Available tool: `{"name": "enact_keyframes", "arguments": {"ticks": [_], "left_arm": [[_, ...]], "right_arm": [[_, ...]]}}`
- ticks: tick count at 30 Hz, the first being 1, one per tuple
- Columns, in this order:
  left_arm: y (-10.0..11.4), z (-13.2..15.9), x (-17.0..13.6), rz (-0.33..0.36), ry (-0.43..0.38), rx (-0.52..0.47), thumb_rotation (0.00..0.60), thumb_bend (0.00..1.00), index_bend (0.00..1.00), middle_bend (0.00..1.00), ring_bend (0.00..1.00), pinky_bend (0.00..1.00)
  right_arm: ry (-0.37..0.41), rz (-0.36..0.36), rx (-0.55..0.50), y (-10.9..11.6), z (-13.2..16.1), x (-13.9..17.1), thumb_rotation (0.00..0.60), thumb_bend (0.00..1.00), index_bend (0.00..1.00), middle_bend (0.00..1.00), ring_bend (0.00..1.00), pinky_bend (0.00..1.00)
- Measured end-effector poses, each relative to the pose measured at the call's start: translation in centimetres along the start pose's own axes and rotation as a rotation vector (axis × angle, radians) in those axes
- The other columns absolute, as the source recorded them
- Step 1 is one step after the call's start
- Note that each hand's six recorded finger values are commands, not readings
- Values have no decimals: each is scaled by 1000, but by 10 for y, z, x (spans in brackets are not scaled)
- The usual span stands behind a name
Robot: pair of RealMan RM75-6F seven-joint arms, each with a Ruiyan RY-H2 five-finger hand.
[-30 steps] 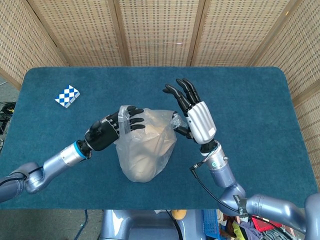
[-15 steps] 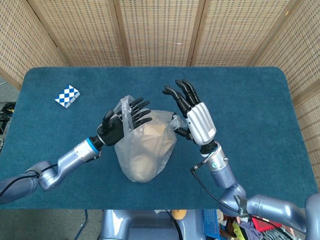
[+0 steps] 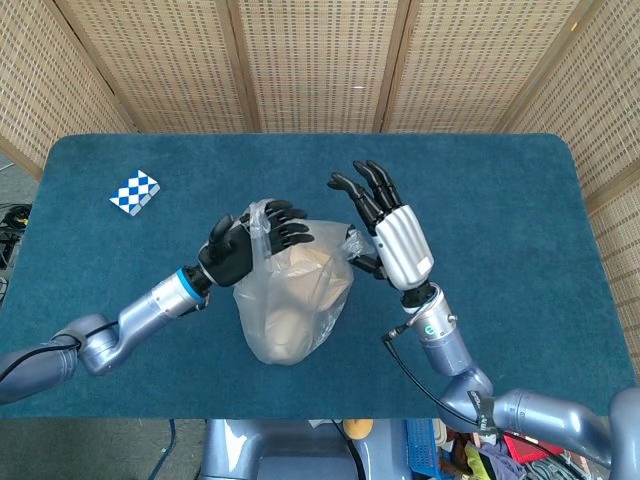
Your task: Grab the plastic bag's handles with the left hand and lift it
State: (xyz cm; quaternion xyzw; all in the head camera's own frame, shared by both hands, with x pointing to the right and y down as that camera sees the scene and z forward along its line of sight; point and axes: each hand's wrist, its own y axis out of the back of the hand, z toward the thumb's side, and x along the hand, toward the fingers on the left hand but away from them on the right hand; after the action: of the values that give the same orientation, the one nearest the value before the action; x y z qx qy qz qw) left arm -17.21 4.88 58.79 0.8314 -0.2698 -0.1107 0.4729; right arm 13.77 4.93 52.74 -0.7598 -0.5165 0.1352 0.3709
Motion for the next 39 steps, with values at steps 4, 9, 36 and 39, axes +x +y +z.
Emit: {"name": "enact_keyframes", "arguments": {"ticks": [4,9,36,39], "left_arm": [[3,-4,-14,-14,30,82,369,198,307,276,258,197],[5,-13,-21,-13,70,162,372,197,300,255,237,194],[-12,-39,7,-7,162,338,425,198,279,227,221,164],[-15,-41,8,-16,170,371,534,197,165,156,171,153]], "right_arm": [[3,0,-6,2,1,-2,600,835,0,249,35,8],[17,-1,-31,6,9,-5,600,836,0,248,34,8],[52,77,-61,1,32,-11,600,836,0,249,35,8],[57,89,-59,0,35,-12,600,836,0,248,35,7]]}}
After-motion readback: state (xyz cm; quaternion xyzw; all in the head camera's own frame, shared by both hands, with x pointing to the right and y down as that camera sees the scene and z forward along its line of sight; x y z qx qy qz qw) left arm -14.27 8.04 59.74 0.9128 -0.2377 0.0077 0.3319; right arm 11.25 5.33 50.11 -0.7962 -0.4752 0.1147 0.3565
